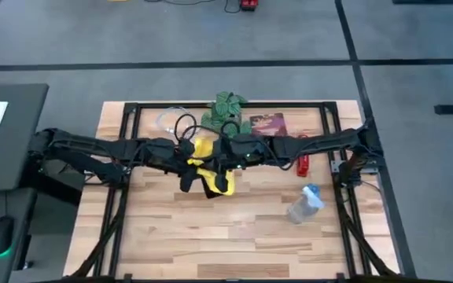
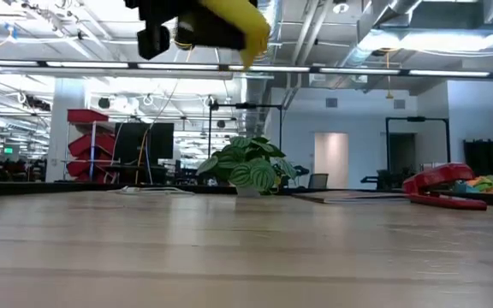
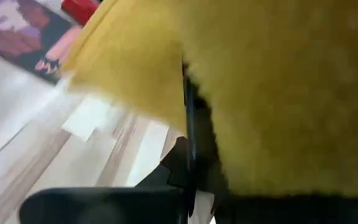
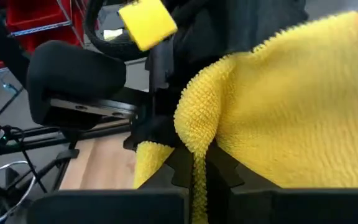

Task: Apply microfiber cloth
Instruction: Wipe the front of the cellphone with the yellow microfiber cloth

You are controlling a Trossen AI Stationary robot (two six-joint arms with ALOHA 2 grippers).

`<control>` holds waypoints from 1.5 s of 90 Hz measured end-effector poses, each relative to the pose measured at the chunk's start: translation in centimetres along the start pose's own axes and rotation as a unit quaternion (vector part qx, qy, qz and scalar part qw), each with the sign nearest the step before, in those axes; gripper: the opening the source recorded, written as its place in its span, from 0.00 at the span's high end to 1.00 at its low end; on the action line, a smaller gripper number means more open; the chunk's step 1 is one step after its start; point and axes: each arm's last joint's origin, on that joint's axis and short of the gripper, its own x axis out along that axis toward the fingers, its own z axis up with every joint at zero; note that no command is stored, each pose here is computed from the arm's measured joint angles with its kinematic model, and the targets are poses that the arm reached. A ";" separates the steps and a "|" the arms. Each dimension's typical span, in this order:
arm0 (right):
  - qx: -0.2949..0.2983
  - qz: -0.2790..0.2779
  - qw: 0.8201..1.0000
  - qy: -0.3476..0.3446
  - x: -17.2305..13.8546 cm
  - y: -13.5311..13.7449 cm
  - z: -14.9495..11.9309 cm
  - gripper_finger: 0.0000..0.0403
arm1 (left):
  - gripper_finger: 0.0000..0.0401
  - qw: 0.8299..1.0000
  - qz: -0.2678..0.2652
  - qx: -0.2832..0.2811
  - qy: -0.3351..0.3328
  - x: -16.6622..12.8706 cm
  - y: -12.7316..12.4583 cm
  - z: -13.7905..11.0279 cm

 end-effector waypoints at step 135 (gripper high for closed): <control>-0.005 -0.053 0.996 0.072 -1.4 0.9 -1.2 1.00 | 0.97 0.998 0.030 0.036 -0.030 -2.9 -0.6 -0.1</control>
